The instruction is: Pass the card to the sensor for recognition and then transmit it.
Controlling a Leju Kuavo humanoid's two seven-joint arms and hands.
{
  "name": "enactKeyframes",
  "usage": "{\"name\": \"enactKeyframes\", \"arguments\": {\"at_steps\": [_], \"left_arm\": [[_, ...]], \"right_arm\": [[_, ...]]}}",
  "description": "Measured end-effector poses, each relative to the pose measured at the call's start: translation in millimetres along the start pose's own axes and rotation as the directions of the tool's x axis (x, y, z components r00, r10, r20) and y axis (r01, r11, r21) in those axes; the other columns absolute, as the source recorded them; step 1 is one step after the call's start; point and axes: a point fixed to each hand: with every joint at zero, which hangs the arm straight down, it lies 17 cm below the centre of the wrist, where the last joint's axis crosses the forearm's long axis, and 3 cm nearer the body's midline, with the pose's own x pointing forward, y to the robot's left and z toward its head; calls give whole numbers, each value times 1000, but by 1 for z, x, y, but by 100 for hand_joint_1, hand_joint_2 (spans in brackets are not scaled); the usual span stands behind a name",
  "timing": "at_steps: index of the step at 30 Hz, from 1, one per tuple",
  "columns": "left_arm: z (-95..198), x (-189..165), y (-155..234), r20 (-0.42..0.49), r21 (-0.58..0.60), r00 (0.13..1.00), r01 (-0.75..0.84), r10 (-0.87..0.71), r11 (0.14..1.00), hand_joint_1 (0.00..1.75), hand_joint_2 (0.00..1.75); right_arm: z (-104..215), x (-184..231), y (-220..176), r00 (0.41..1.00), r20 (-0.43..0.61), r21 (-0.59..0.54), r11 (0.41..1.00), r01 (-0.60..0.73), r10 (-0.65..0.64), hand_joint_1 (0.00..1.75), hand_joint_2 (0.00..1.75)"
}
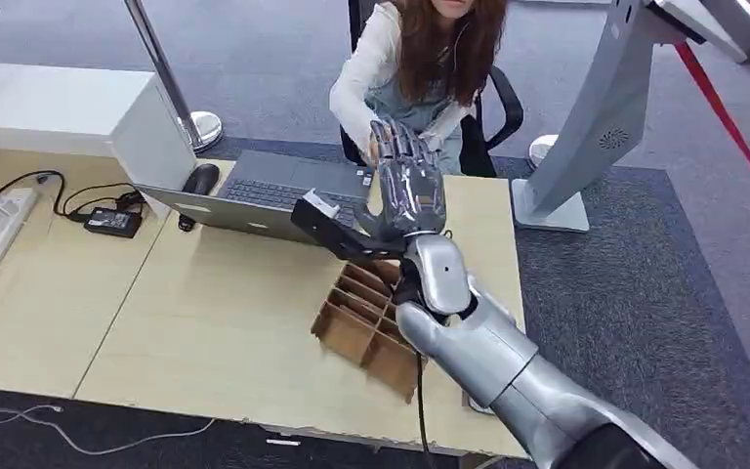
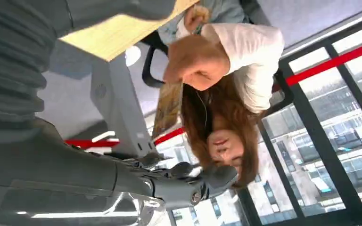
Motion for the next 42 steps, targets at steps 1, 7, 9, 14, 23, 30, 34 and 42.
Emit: {"name": "enactKeyframes", "arguments": {"at_steps": [1,7,9,14,23,30,34,42], "left_arm": [[0,-1,0,-7,1,1000,-3,3,1000,0,0],[-1,-10,-3,-51,-3,998,-37,37,999,0,0],[0,-10,-4,-54,-4,998,-45,45,999,0,0],[0,-17,-9,-96,-4,992,-79,78,997,0,0],[2,-17,-14,-113,-4,988,-107,106,994,0,0],[3,-13,-11,-102,16,988,-117,119,993,0,0],[4,-10,-13,-92,13,988,-126,127,992,0,0],[4,-3,-11,-61,15,989,-133,133,991,0,0]], "right_arm": [[3,3,-1,1000,6,-5,1000,27,-27,0,175],[34,20,-22,993,55,-52,993,108,-105,0,175],[44,24,-29,991,73,-68,990,120,-115,0,175],[99,23,-39,991,134,-127,992,22,-5,0,175],[180,-14,-40,996,82,-109,993,50,-42,0,175],[190,-7,-52,992,123,-136,990,45,-28,0,175],[191,-6,-53,992,128,-139,989,39,-21,0,175],[182,2,-48,988,151,-138,990,-2,23,23,175]]}}
